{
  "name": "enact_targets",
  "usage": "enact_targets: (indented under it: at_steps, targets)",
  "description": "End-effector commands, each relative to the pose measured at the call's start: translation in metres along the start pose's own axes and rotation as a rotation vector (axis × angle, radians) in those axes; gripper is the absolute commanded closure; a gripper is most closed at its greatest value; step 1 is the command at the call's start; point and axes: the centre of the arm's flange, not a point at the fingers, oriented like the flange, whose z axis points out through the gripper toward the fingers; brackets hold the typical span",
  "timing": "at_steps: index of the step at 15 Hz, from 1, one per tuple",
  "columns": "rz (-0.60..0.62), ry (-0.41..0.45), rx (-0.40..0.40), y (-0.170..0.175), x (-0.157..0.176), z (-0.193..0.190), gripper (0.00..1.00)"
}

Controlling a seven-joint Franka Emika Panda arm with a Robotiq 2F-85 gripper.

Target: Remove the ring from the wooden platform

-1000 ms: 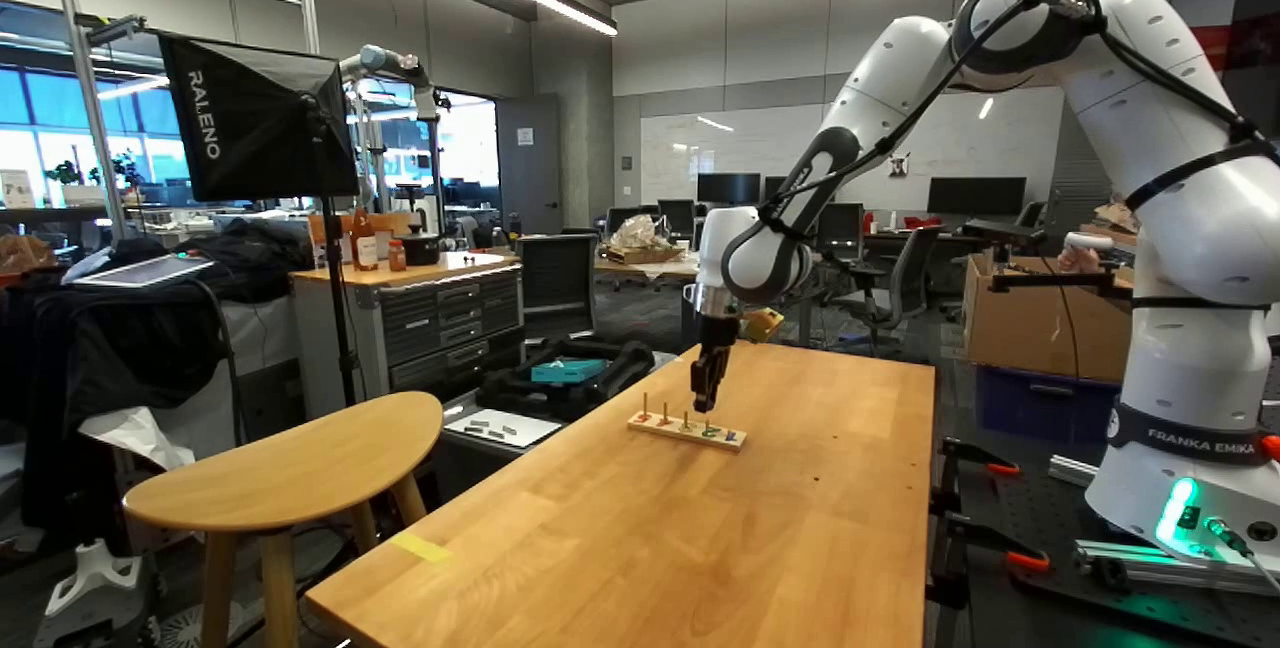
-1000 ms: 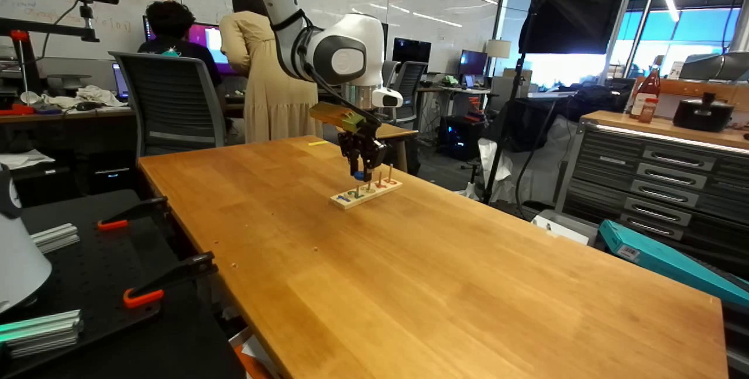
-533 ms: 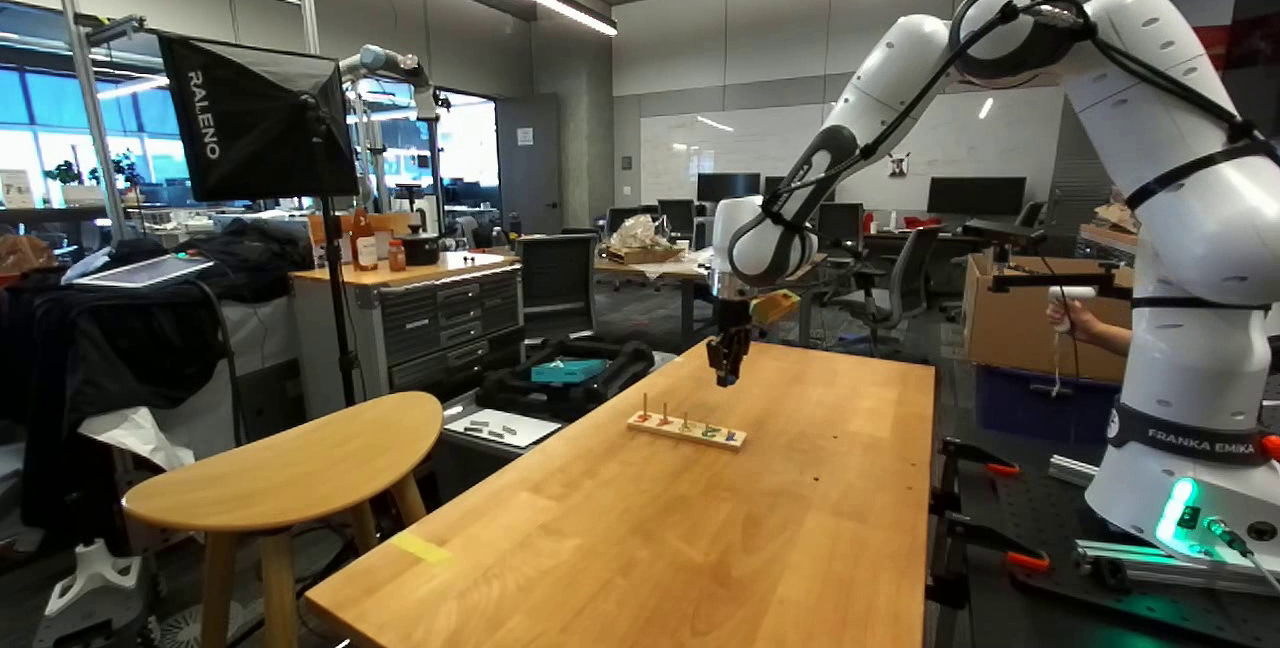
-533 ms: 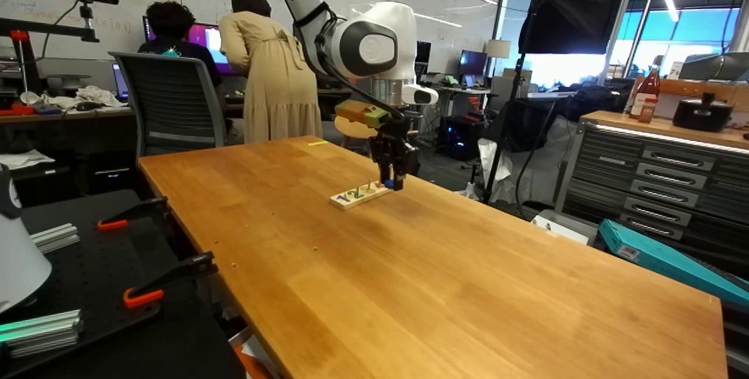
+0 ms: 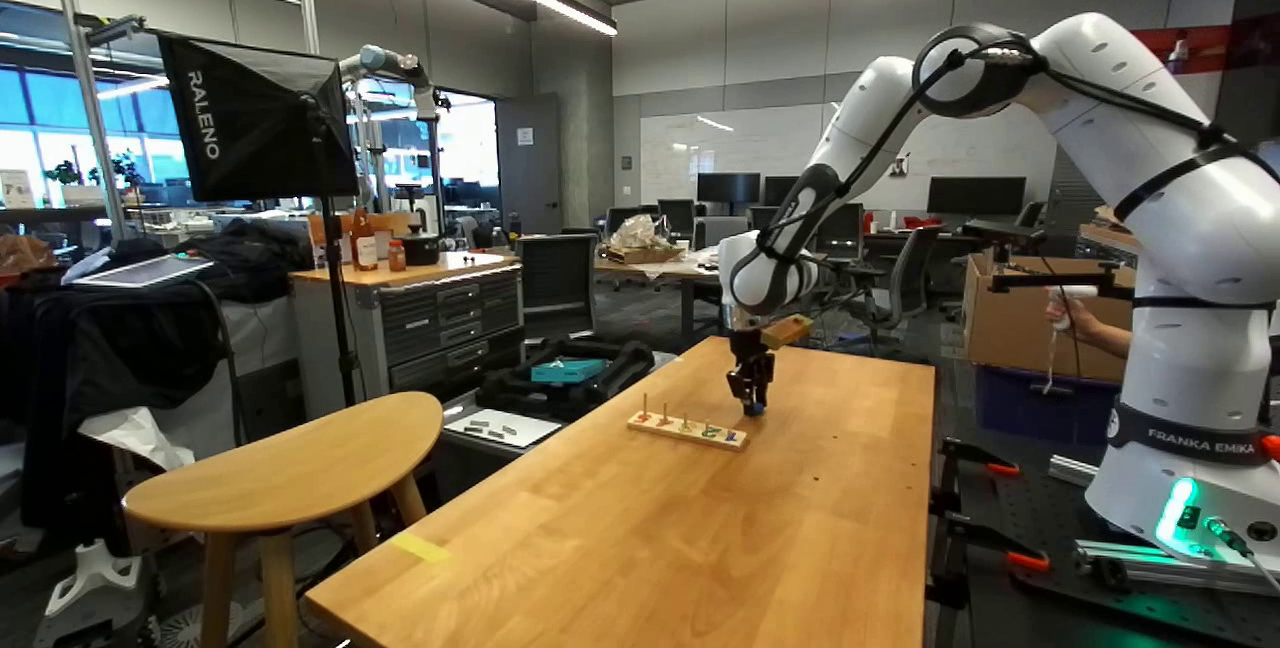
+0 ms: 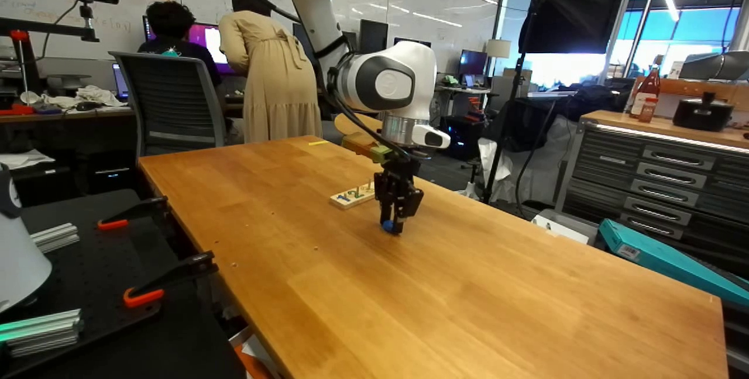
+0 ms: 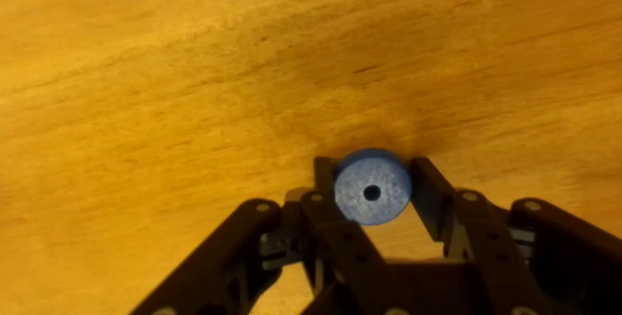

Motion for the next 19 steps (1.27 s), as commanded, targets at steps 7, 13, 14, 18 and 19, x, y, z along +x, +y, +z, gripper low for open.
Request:
enact_targets:
  at_steps: [7,13,14,18,19]
  targets:
    - [-0.208,0.004,0.062,-0.068,-0.035,-0.132,0.0]
    - [-0.29,0.011,0.082,-0.082,-0.093,-0.244,0.0]
    - [-0.299,0.011,0.082,-0.079,-0.102,-0.259,0.0]
    - [-0.296,0.003,0.075,-0.078,-0.096,-0.265,0.0]
    - [-0.298,0.005,0.076,-0.077,-0.099,-0.268,0.0]
